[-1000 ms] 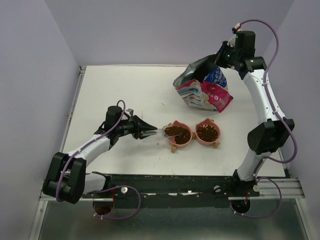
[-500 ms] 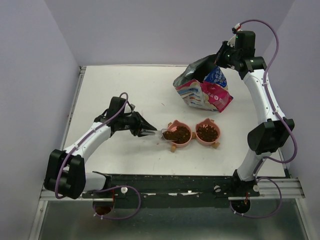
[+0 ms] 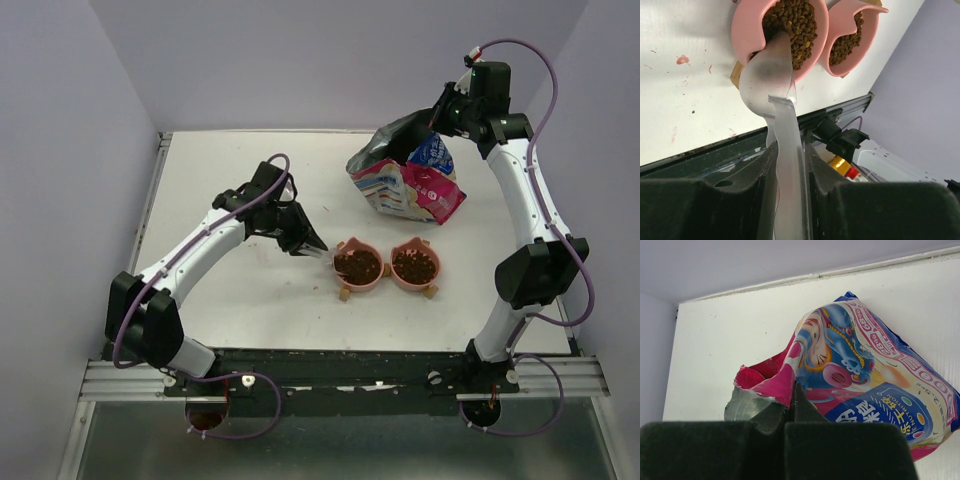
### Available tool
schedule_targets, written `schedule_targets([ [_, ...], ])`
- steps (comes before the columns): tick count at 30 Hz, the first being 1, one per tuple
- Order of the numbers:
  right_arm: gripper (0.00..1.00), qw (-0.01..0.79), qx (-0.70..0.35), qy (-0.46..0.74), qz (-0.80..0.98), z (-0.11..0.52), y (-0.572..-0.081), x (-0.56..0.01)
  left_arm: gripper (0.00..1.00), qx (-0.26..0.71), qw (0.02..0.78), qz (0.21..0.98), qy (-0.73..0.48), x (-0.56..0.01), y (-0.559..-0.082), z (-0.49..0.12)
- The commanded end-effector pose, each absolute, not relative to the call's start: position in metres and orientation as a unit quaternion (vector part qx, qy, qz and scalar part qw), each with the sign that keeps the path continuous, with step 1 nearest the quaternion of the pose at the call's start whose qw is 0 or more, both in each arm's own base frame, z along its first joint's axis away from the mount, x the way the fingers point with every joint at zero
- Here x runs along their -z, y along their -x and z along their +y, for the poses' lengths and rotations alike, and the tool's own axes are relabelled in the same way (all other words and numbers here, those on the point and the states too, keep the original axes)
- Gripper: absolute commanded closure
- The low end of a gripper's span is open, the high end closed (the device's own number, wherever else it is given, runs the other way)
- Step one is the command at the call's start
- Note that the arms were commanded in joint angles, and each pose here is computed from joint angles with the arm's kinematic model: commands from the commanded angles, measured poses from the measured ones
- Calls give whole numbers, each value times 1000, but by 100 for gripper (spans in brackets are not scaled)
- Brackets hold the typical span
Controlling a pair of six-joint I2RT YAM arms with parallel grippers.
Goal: Serve the pet food
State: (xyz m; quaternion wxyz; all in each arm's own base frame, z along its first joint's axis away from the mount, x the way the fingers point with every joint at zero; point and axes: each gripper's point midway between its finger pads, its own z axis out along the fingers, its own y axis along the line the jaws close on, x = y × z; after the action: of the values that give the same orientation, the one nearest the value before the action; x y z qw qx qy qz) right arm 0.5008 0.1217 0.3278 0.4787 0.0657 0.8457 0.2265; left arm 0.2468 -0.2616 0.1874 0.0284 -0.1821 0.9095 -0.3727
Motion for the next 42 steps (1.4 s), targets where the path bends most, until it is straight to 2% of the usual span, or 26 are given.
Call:
schedule_targets([
  [1, 100, 586, -277, -31, 761, 130, -495, -426, 100, 310, 56, 935, 162, -188, -247, -254],
  [9, 100, 584, -283, -30, 761, 132, -496, -425, 100, 258, 50, 955, 137, -193, -242, -258],
  [14, 100, 583, -282, -30, 761, 132, -495, -425, 100, 236, 78, 962, 111, -212, -246, -263],
  [31, 100, 583, -283, -30, 761, 131, -493, -426, 100, 237, 110, 964, 52, -243, -249, -279],
  [42, 100, 574, -287, -27, 766, 133, -483, -420, 100, 417, 108, 897, 100, -322, -251, -282],
])
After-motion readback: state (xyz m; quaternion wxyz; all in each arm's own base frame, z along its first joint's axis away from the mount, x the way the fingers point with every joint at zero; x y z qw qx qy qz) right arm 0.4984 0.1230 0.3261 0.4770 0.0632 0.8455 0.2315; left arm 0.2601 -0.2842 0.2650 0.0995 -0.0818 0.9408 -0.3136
